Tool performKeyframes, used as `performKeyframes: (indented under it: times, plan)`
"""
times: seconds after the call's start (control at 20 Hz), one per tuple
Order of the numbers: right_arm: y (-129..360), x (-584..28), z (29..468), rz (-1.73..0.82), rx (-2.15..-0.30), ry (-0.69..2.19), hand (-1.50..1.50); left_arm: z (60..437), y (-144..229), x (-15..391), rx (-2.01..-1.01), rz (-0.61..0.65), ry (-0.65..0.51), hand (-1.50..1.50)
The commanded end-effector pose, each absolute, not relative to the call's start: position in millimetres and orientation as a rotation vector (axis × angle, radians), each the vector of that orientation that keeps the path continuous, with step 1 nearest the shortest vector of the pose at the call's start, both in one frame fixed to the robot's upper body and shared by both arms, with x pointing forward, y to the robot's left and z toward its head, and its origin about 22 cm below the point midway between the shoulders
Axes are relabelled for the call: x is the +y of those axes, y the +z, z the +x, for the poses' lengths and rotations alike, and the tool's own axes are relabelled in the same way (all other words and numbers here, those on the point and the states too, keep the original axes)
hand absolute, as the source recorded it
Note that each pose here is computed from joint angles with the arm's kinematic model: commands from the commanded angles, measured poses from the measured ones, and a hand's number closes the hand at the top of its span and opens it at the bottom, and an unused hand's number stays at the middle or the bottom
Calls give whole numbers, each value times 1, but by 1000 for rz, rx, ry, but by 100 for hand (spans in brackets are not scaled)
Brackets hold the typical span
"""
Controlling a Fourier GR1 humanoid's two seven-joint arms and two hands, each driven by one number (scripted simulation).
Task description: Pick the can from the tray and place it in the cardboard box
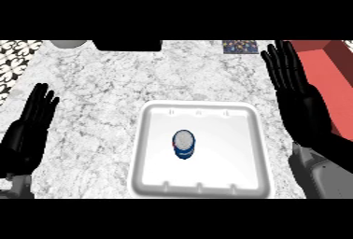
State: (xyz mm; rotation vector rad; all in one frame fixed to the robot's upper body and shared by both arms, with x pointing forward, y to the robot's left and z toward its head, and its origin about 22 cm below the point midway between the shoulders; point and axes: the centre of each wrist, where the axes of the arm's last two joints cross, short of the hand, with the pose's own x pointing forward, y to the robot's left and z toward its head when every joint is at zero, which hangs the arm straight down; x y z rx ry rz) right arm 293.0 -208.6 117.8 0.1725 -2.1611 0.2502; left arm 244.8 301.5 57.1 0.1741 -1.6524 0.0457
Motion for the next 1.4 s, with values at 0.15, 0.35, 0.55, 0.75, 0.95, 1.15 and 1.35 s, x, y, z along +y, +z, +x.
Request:
performKeyframes:
  times: [0.15, 0.35, 0.55, 0.75, 0.95, 1.15, 1.35]
  plan:
    - [70, -247, 293, -30, -1893, -55, 150, 249, 63, 288, -1640, 164, 92, 0]
    - [18, -295, 275, -457, -1561, 221, 150, 251, 55, 280, -1580, 80, 108, 0]
    - [-16, -253, 274, -491, -1740, 205, -150, 263, 55, 264, -1566, 66, 101, 0]
    - [38, -266, 294, -440, -1760, 407, -150, 264, 56, 256, -1537, 55, 109, 0]
    - [70, -280, 287, -481, -1597, 724, -150, 265, 62, 254, -1548, 63, 114, 0]
    - [102, -248, 290, -366, -1407, 963, -150, 267, 64, 265, -1556, 72, 105, 0]
    - [136, -224, 292, -290, -1311, 994, -150, 264, 48, 265, -1531, 81, 101, 0]
